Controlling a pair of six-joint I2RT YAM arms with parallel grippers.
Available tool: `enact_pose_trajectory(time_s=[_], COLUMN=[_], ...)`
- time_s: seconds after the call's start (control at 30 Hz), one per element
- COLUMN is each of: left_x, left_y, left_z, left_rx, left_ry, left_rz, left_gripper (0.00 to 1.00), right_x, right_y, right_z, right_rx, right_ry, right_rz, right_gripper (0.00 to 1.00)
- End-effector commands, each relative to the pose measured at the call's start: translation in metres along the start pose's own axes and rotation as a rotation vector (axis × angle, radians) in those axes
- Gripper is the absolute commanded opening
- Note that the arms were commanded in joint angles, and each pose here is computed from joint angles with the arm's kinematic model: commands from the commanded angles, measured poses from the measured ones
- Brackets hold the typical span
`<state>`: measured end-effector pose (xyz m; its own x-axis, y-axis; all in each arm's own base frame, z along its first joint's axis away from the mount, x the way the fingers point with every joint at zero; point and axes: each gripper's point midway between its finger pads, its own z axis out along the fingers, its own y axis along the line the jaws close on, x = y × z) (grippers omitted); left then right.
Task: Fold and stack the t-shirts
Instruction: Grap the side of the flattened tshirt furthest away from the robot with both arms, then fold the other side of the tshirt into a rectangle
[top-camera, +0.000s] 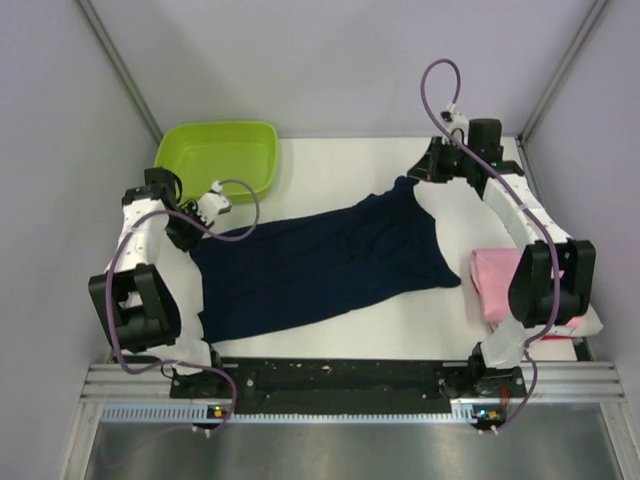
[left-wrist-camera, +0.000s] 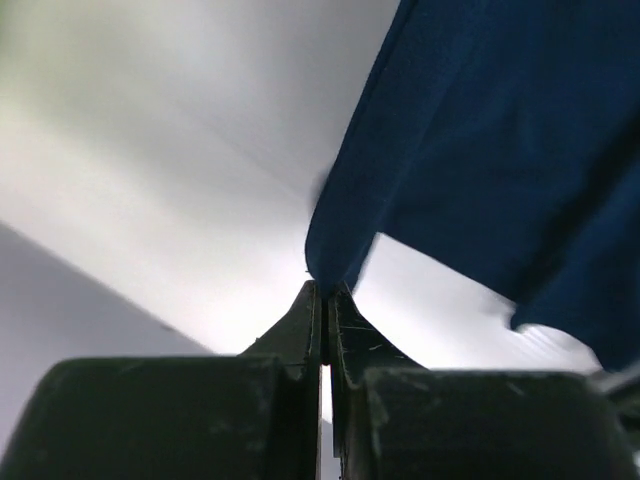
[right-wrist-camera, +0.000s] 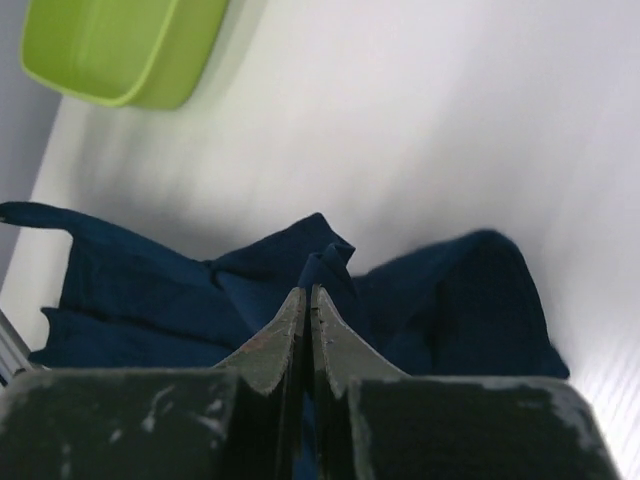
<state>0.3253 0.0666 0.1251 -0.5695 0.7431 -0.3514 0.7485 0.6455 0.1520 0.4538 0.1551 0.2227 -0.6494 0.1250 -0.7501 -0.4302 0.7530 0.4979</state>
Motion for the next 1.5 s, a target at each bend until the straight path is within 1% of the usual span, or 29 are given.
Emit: enact_pose_trajectory(time_s=[0.0, 0.13, 0.27, 0.33, 0.43, 0.53, 0.67, 0.73, 0.83, 0.9, 0.93, 0.97, 1.03, 1.13, 1.2, 1.4, 1.47], left_x=[0.026, 0.052, 0.068, 0.077, 0.089, 0.09, 0.084, 0.072, 0.038, 0.015, 0.007, 0.001, 0.0, 0.014, 0.027, 0.059, 0.058], left_y=[-0.077, -0.123, -0.151, -0.154, -0.148, -0.142, -0.127, -0.111, -0.069, -0.036, -0.026, -0.016, -0.004, -0.006, -0.017, -0.07, -0.07], left_z=[-0.006, 0.0, 0.019, 0.027, 0.035, 0.038, 0.036, 0.032, 0.022, 0.015, 0.013, 0.011, 0.012, 0.019, 0.023, 0.024, 0.023], left_rx=[0.189, 0.29, 0.352, 0.357, 0.332, 0.321, 0.276, 0.219, 0.081, -0.025, -0.054, -0.086, -0.122, -0.138, -0.131, -0.01, -0.026], left_ry=[0.037, 0.084, 0.128, 0.179, 0.242, 0.259, 0.25, 0.216, 0.115, 0.045, 0.021, 0.003, 0.01, 0.062, 0.09, 0.147, 0.137], left_rz=[-0.059, -0.086, -0.087, -0.084, -0.081, -0.084, -0.075, -0.085, -0.115, -0.129, -0.129, -0.131, -0.133, -0.121, -0.098, -0.021, -0.014], left_gripper=[0.0, 0.0, 0.0, 0.0, 0.0, 0.0, 0.0, 0.0, 0.0, 0.0, 0.0, 0.0, 0.0, 0.0, 0.0, 0.0, 0.0], right_x=[0.042, 0.095, 0.149, 0.165, 0.178, 0.19, 0.194, 0.18, 0.135, 0.1, 0.078, 0.065, 0.054, 0.066, 0.09, 0.164, 0.178], right_y=[-0.009, -0.028, -0.033, -0.04, -0.053, -0.056, -0.061, -0.057, -0.052, -0.054, -0.055, -0.056, -0.055, -0.052, -0.057, -0.058, -0.06], right_z=[-0.034, -0.053, -0.05, -0.051, -0.054, -0.054, -0.056, -0.055, -0.047, -0.039, -0.035, -0.029, -0.021, -0.023, -0.031, -0.056, -0.058], right_rx=[0.126, 0.223, 0.206, 0.238, 0.309, 0.324, 0.353, 0.339, 0.311, 0.311, 0.315, 0.313, 0.297, 0.282, 0.321, 0.362, 0.367], right_ry=[0.059, 0.118, 0.219, 0.247, 0.265, 0.292, 0.303, 0.28, 0.203, 0.146, 0.111, 0.097, 0.101, 0.126, 0.158, 0.277, 0.302], right_rz=[-0.007, 0.097, 0.184, 0.212, 0.226, 0.253, 0.263, 0.243, 0.193, 0.148, 0.13, 0.12, 0.134, 0.158, 0.17, 0.229, 0.246], right_gripper=[0.0, 0.0, 0.0, 0.0, 0.0, 0.0, 0.0, 0.0, 0.0, 0.0, 0.0, 0.0, 0.0, 0.0, 0.0, 0.0, 0.0])
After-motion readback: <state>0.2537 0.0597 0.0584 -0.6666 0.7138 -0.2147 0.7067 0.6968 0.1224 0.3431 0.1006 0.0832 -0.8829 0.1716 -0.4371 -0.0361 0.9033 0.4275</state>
